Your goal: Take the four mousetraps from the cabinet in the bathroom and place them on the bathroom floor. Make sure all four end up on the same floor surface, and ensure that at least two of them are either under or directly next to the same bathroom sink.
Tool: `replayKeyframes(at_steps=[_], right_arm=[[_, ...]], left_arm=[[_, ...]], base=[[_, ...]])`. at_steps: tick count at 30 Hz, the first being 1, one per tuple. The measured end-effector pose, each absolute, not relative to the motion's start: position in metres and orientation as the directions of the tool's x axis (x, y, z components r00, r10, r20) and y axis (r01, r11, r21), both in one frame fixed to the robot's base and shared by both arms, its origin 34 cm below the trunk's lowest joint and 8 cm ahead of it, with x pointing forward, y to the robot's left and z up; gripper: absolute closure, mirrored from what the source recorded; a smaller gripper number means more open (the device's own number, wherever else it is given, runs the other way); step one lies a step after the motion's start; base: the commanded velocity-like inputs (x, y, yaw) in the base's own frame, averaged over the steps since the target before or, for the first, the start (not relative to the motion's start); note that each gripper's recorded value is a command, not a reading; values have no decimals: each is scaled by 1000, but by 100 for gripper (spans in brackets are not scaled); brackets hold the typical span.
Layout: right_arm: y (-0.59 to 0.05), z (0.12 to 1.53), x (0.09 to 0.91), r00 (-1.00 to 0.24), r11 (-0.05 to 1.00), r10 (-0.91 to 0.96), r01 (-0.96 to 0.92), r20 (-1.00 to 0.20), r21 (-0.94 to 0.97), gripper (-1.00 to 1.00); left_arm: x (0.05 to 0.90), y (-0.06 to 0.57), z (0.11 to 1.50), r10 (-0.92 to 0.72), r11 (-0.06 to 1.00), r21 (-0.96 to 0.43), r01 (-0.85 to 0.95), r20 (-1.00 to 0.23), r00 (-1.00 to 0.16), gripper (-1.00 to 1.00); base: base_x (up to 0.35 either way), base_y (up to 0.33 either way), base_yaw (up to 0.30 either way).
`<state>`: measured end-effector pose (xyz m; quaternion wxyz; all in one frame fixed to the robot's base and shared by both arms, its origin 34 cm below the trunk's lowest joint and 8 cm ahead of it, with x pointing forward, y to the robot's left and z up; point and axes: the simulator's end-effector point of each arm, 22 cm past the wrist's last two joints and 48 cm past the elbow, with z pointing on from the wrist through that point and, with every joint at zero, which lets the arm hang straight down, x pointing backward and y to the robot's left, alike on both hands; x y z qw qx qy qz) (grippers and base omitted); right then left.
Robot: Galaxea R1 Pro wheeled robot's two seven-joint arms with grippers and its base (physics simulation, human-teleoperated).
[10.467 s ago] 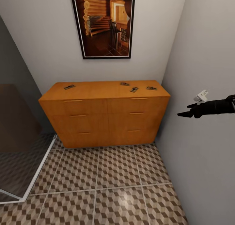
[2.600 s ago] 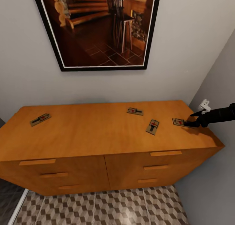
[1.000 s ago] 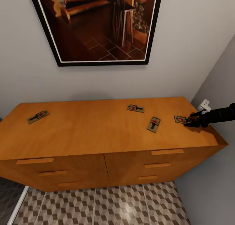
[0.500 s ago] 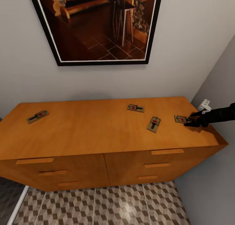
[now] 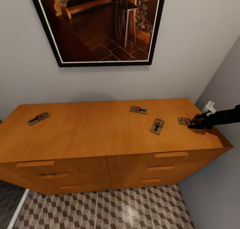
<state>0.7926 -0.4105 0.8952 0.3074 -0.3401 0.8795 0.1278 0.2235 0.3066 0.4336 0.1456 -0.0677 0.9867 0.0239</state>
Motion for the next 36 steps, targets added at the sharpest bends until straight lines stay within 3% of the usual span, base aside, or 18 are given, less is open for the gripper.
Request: replayKeyframes(at_steps=[2,3,36], right_arm=[[-411,895,793,-580,736,-520,-677,-628,16,-100],[-411,895,793,-580,736,-520,-677,-628,16,100],[-410,895,791,-578,734,-524,-679,-625,13,100]], left_arm=[[224,307,434,-127,990,28,-141,-291,-948,-100],[224,307,434,-127,990,28,-141,-291,-948,-100],[225,307,434,-127,990,27,-141,-294,-947,-100]], base=[[0,0,0],[0,0,0],[0,0,0]])
